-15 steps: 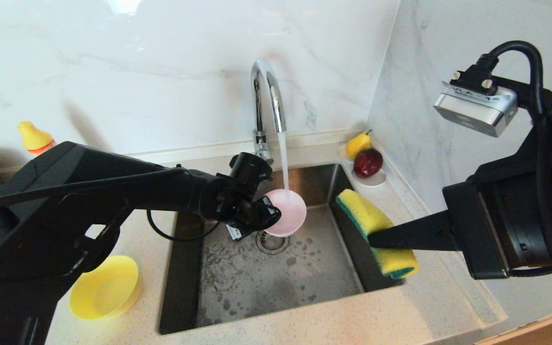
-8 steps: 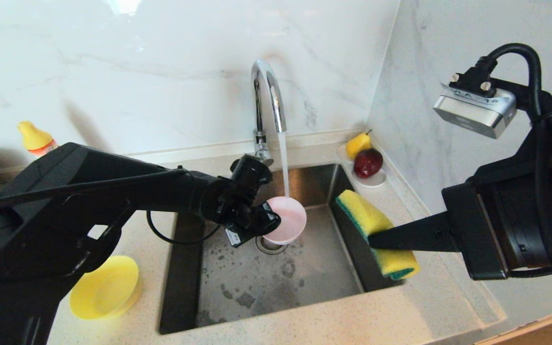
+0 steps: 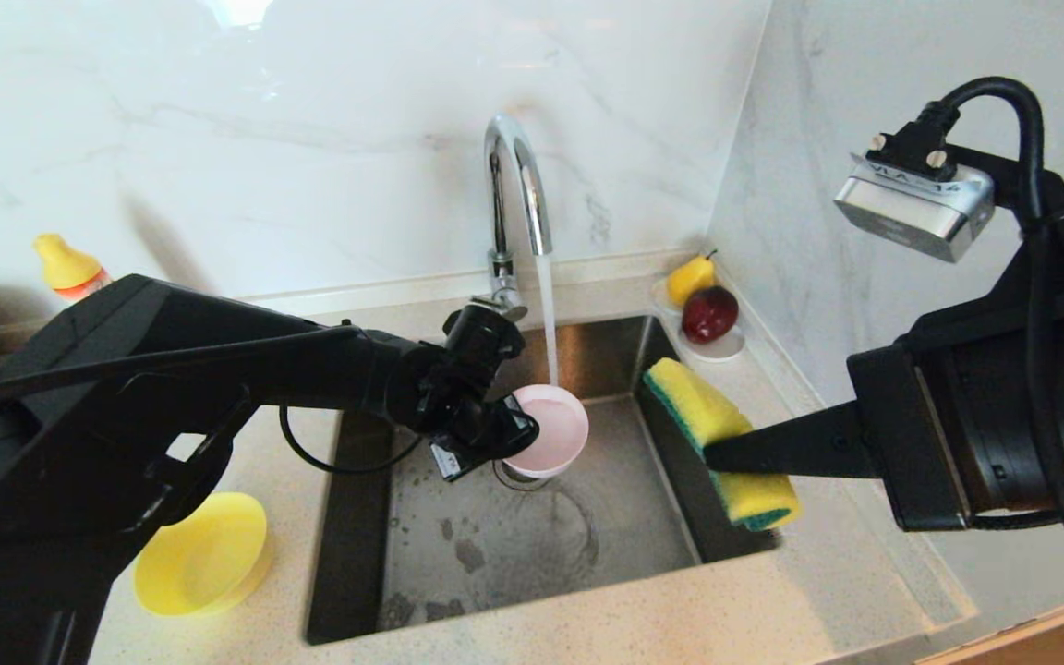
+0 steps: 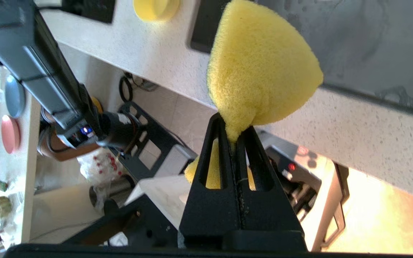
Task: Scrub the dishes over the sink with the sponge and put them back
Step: Rinse the bowl
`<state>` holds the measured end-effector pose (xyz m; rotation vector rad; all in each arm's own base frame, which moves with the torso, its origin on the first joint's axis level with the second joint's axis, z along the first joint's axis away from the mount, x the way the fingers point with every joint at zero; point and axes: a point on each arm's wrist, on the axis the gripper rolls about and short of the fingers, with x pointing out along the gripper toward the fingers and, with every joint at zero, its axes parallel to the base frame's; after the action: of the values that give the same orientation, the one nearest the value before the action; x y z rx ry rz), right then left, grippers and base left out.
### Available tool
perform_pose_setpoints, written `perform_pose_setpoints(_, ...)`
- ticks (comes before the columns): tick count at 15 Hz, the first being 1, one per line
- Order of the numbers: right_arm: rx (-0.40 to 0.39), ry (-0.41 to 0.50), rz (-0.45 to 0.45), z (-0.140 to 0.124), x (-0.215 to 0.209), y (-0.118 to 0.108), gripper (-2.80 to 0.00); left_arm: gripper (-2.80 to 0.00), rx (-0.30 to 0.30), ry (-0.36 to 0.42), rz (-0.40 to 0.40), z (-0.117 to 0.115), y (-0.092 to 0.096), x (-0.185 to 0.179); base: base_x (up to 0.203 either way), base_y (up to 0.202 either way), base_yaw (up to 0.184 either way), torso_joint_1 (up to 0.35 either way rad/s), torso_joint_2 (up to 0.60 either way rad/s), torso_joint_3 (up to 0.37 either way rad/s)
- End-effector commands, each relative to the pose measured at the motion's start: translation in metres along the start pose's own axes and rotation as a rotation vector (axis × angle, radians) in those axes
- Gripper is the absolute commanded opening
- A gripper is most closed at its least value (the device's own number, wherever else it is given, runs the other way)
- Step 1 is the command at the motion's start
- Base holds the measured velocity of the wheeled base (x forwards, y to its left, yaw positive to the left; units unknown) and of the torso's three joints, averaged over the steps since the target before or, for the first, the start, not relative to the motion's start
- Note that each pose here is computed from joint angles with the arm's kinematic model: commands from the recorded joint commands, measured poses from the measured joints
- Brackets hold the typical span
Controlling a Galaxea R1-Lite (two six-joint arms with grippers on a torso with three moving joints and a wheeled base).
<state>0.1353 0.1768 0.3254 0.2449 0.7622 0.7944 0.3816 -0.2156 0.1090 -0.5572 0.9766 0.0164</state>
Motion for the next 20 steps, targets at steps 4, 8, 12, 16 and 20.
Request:
perform_pose_setpoints(4,0.004,0.004,-0.004,-0.002,-0.001,-0.002,-2.80,-2.80,-0.006,-0.011,-0.010,0.003,-0.003,-0.004,0.000,0.000,0.000,0.000,0.00,0.000)
perform_pose_setpoints(8,0.003,0.007,-0.005,-0.004,-0.001,-0.003,-2.80,-2.80,-0.004,-0.024,-0.001,0.005,-0.002,-0.006,0.000,0.000,0.000,0.000,0.00,0.000)
perform_pose_setpoints(12,0.006,-0.001,-0.004,-0.005,-0.006,-0.003,-2.80,-2.80,-0.006,-0.157,0.082,0.014,0.010,-0.035,0.000,0.000,0.000,0.000,0.00,0.000)
perform_pose_setpoints(16,0.008,0.001,-0.008,-0.005,-0.004,-0.003,-2.80,-2.80,0.032,-0.342,0.130,0.038,0.025,-0.096,0.000,0.000,0.000,0.000,0.00,0.000)
perform_pose_setpoints(20,0.028,-0.014,-0.046,0.001,-0.001,-0.012,-2.80,-2.80,0.131,-0.534,0.068,0.041,0.037,-0.162,0.000,0.000,0.000,0.000,0.00,0.000)
